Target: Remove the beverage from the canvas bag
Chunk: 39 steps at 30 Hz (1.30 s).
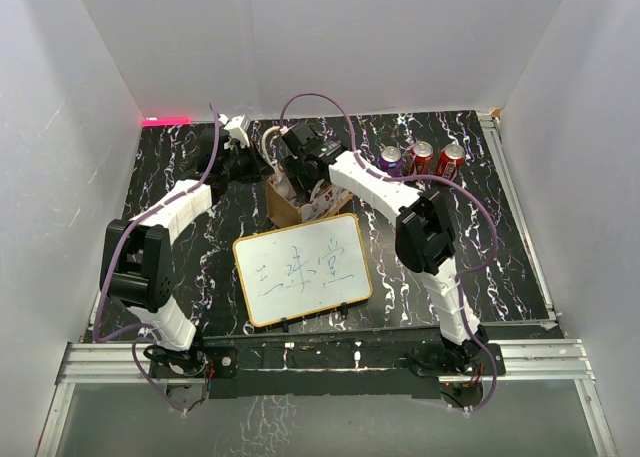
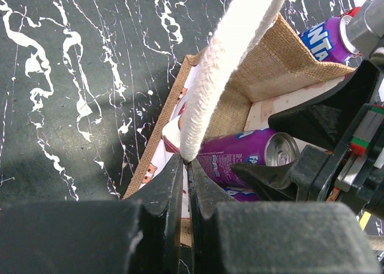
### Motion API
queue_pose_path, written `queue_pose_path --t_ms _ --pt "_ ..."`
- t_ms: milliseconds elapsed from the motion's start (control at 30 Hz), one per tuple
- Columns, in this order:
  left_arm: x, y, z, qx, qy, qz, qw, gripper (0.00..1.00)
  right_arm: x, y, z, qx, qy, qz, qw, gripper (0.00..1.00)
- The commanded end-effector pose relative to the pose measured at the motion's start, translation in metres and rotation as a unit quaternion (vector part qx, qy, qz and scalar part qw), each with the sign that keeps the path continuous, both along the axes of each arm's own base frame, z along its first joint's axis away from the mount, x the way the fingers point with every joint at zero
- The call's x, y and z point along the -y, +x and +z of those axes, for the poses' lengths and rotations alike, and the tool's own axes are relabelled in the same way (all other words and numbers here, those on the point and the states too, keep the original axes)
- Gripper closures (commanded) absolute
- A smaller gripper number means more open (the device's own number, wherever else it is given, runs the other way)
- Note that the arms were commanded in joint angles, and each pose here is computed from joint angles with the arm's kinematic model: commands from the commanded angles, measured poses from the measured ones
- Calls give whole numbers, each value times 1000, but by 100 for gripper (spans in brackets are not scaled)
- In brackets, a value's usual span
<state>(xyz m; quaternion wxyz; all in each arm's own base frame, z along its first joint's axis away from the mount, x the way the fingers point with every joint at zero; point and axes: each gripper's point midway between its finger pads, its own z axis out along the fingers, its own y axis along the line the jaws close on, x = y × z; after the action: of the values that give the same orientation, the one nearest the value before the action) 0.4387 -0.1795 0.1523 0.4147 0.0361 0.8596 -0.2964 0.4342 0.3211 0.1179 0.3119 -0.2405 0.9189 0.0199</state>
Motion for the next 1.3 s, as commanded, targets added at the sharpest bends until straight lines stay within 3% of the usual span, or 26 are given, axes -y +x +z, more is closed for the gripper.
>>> queue_pose_path --t_ms 0,667,900,1267 --pt "7 -15 -12 -36 8 -22 999 100 1 3 6 12 -25 4 1000 37" --pt "6 -15 -11 -35 8 -20 999 100 13 -20 -20 -47 -48 -23 997 26" --pt "7 -15 -11 -35 9 -21 999 100 9 -21 -18 -52 -38 -21 998 45" --pt "6 -15 -13 -36 10 -20 999 100 -10 20 25 42 2 -33 999 69"
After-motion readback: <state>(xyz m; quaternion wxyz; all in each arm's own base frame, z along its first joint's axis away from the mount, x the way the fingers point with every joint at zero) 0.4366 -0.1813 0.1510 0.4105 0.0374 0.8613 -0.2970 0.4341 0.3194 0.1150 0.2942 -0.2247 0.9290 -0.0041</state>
